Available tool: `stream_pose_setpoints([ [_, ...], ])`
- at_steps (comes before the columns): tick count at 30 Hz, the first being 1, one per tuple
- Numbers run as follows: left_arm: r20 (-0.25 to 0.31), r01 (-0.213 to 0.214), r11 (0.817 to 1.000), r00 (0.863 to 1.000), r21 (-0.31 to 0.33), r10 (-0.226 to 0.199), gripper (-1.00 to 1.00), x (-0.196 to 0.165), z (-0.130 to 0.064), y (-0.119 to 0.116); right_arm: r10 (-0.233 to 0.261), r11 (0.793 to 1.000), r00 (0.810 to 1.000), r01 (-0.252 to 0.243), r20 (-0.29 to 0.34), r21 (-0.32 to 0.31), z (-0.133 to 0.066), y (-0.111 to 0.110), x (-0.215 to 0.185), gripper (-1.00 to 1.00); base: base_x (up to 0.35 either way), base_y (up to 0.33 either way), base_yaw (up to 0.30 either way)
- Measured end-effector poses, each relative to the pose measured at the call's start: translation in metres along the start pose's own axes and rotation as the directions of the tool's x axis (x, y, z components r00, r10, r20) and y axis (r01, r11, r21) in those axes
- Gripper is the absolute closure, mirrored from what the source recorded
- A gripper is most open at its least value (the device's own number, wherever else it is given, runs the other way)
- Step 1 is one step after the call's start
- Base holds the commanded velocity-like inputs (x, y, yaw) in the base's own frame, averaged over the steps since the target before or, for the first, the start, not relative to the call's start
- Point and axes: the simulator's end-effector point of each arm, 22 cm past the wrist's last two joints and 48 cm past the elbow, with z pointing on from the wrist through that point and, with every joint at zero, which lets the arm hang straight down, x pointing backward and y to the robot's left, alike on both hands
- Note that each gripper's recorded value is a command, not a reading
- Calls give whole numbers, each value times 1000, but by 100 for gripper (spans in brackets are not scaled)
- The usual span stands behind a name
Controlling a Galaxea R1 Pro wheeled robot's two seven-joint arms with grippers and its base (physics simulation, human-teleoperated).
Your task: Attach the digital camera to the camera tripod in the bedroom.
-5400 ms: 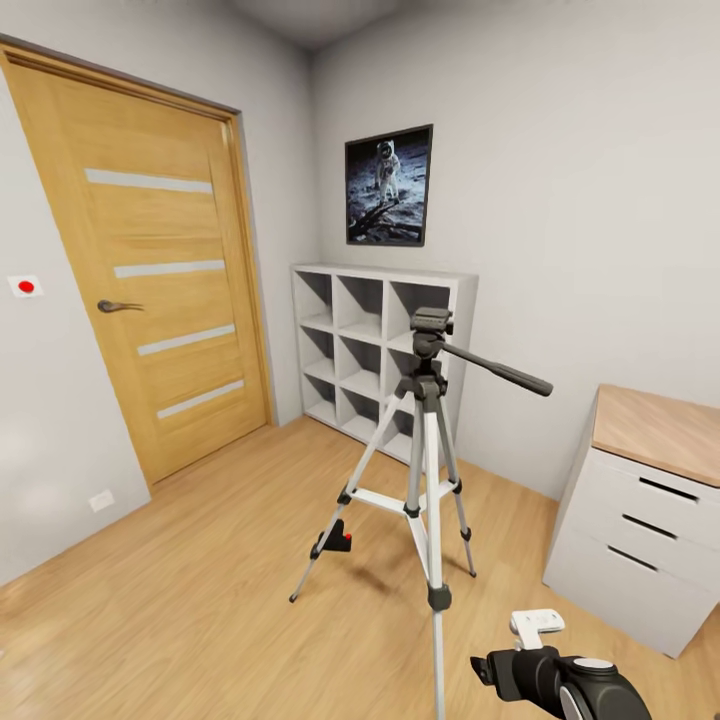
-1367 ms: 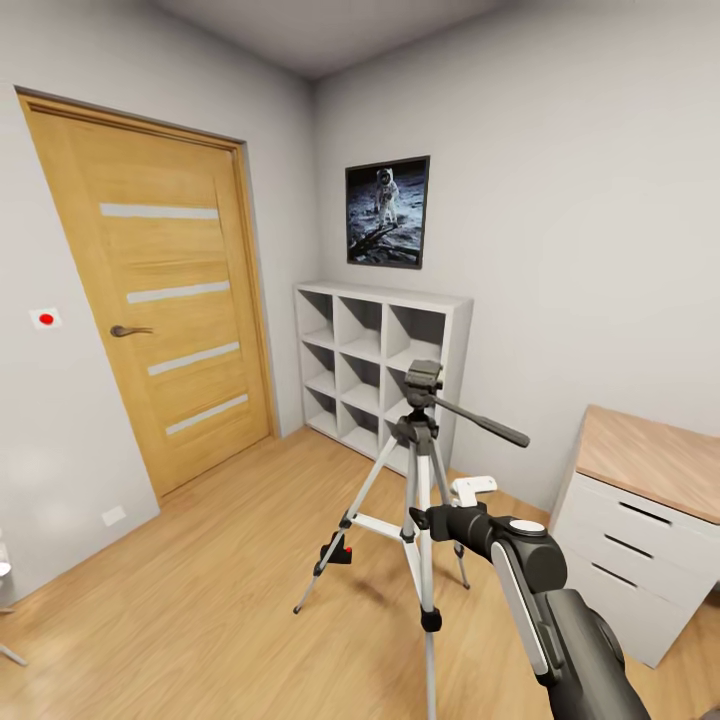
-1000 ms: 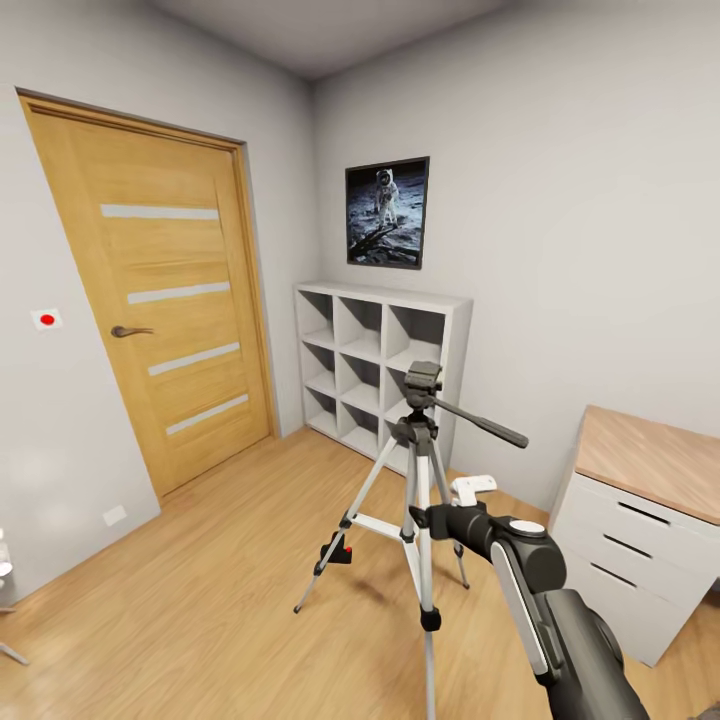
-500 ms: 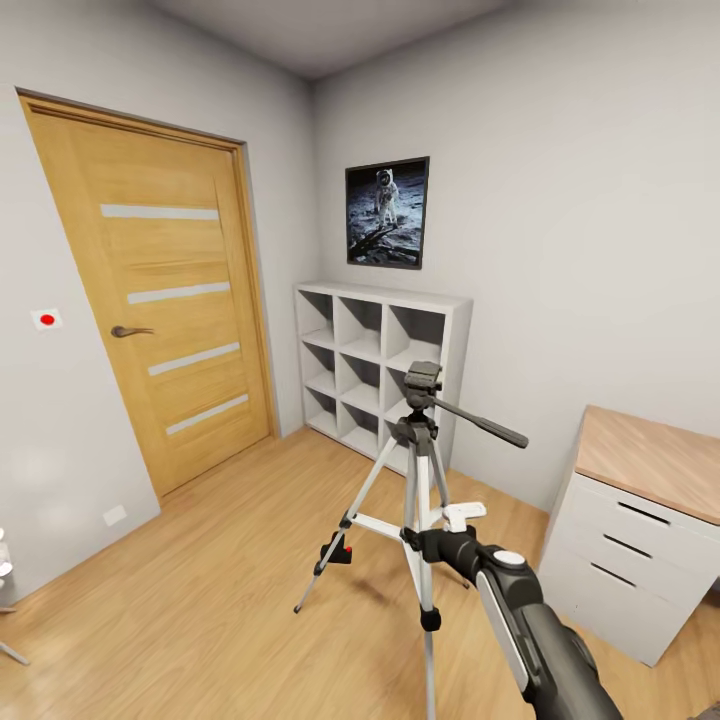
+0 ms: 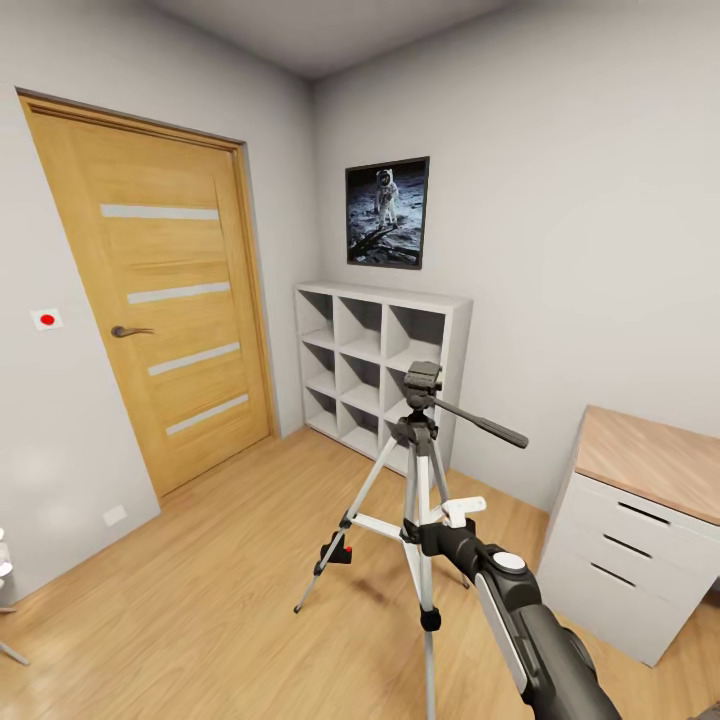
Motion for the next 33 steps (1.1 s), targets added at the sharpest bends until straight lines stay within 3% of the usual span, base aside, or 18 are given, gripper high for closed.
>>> stream_pose_setpoints([
  [25, 0, 0, 1000, 1000, 0, 0, -100, 0, 0, 0, 1, 1000, 999, 0, -32, 12, -1, -2, 4, -100, 0, 0, 0],
  [33, -11, 0, 1000, 1000, -4, 0, -100, 4, 0, 1, 10, 1000, 997, -8, -74, 26, 1, -5, 16, -100, 0, 0, 0],
])
